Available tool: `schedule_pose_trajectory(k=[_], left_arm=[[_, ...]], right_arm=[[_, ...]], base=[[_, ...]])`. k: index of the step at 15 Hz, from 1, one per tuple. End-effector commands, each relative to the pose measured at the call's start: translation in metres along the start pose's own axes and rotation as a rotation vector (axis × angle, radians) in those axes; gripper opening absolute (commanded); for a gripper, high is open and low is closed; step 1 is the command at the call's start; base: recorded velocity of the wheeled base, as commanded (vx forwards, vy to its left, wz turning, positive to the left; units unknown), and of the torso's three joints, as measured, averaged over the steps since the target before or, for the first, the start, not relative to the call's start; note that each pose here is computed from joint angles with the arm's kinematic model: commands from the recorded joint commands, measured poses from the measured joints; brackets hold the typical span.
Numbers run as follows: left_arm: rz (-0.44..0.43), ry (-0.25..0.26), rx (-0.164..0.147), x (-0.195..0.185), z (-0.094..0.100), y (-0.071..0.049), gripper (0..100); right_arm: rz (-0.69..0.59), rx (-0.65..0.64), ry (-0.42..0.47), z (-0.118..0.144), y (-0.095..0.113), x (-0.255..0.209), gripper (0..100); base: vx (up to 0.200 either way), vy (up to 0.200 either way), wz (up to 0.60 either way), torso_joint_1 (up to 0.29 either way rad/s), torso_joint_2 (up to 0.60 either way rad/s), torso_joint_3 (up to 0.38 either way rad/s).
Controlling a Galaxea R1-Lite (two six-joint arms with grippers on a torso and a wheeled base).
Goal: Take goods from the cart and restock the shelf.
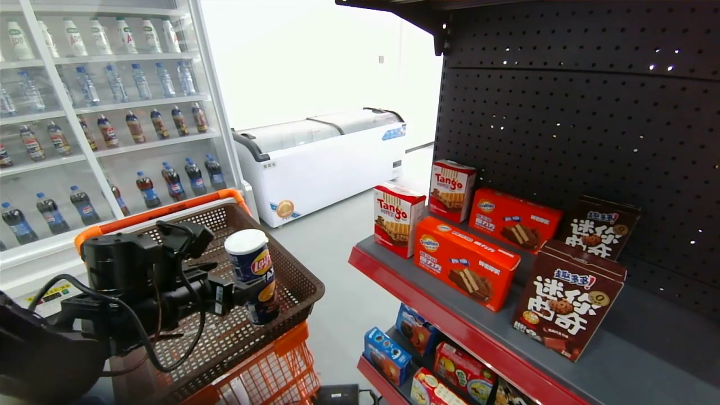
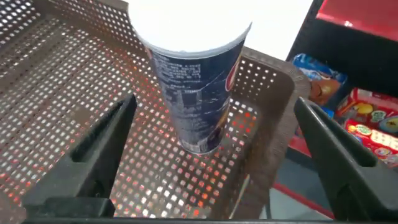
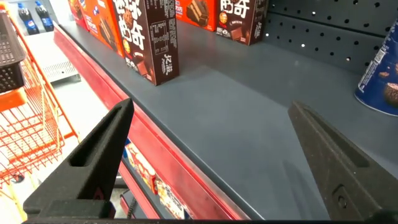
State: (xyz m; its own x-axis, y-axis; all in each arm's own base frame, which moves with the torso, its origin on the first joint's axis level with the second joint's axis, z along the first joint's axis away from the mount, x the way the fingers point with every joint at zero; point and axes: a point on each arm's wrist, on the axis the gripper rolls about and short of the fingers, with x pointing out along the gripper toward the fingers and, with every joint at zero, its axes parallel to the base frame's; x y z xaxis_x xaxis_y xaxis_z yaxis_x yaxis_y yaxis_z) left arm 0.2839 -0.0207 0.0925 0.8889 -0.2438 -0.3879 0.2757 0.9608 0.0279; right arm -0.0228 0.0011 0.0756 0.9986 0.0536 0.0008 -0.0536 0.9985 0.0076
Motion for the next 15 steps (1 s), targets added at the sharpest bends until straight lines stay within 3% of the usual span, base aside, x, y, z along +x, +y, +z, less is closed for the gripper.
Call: schedule_pose_trajectory(k=[1,7,11,12,13,15], left_arm=[[-0.013,0.07,-0.003,0.028,-0.024,0.001,100],[-0.019,-0.002,0.017,0.068,-0.031,0.002,100],[-0.016,0.0,0.017,0.078,-0.033,0.004,100],[-0.014,-0.002,0.017,0.079,-0.033,0.005,0],[-0.004,0.0,0.021,0.079,-0.033,0.005,0],[-0.006,0.019,0.06,0.077,-0.035,0.003,0]], right_arm=[[0.0,0.0,-0.001,0.0,0.0,0.0,100],[0.0,0.0,-0.001,0.0,0.0,0.0,100],[0.0,0.0,-0.001,0.0,0.0,0.0,100],[0.0,0.0,-0.001,0.0,0.0,0.0,100],[0.0,0.0,-0.001,0.0,0.0,0.0,100],[0.0,0.0,-0.001,0.0,0.0,0.0,100]], base=[[0.0,0.0,0.0,0.0,0.0,0.0],[0.0,0.0,0.0,0.0,0.0,0.0],[0.0,0.0,0.0,0.0,0.0,0.0],[0.0,0.0,0.0,0.0,0.0,0.0],[0.0,0.0,0.0,0.0,0.0,0.0],[0.0,0.0,0.0,0.0,0.0,0.0]])
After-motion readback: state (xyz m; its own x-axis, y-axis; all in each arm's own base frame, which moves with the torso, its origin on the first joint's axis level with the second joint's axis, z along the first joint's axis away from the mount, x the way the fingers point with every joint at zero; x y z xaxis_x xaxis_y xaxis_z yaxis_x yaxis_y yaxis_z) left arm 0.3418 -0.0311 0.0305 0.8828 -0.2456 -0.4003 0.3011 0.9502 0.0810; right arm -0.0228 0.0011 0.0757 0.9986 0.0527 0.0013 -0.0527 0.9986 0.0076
